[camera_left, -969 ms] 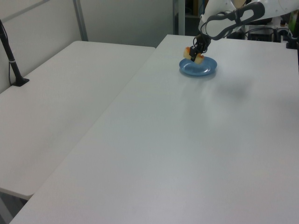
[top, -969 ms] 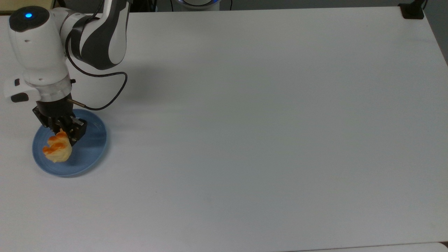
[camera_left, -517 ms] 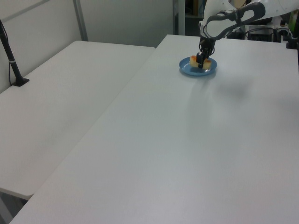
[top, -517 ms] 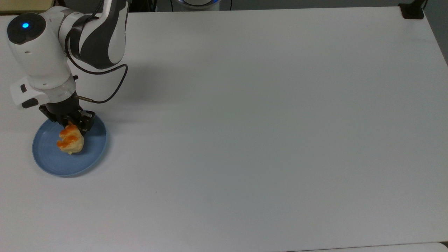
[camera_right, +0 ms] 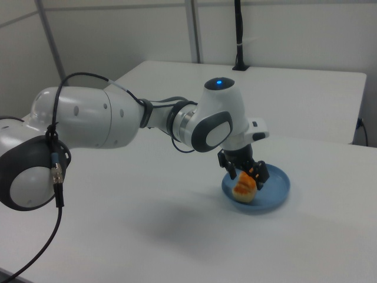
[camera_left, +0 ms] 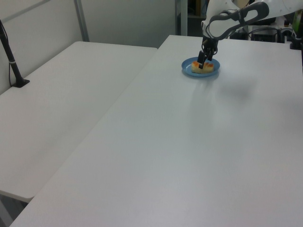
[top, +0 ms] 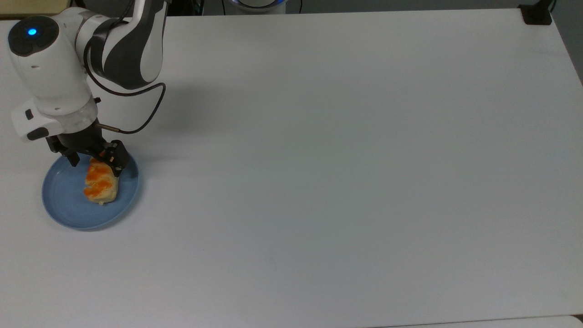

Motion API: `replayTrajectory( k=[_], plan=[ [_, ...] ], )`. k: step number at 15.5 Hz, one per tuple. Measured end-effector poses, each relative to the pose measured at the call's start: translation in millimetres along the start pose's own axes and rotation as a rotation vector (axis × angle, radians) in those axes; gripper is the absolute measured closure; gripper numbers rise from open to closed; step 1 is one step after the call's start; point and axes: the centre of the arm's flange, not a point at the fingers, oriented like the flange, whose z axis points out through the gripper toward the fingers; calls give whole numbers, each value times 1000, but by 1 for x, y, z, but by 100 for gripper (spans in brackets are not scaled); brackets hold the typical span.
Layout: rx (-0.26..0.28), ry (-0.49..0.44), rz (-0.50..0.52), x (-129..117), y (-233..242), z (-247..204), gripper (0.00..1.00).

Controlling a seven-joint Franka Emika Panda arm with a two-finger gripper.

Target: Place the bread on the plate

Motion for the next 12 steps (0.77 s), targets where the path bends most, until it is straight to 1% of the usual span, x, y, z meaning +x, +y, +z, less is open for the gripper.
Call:
replayTrajectory(
  k=[2,3,5,7,10,12],
  plan=[
    [-4,24,7,4,4,-21,0],
    [-3,19,23,3,7,-38,0],
    [1,-18,90,-4,13,-84,0],
    [7,-67,158,-19,19,-140,0],
    [14,-127,258,-46,13,-221,0],
    [20,-150,271,-65,0,-267,0]
  ],
)
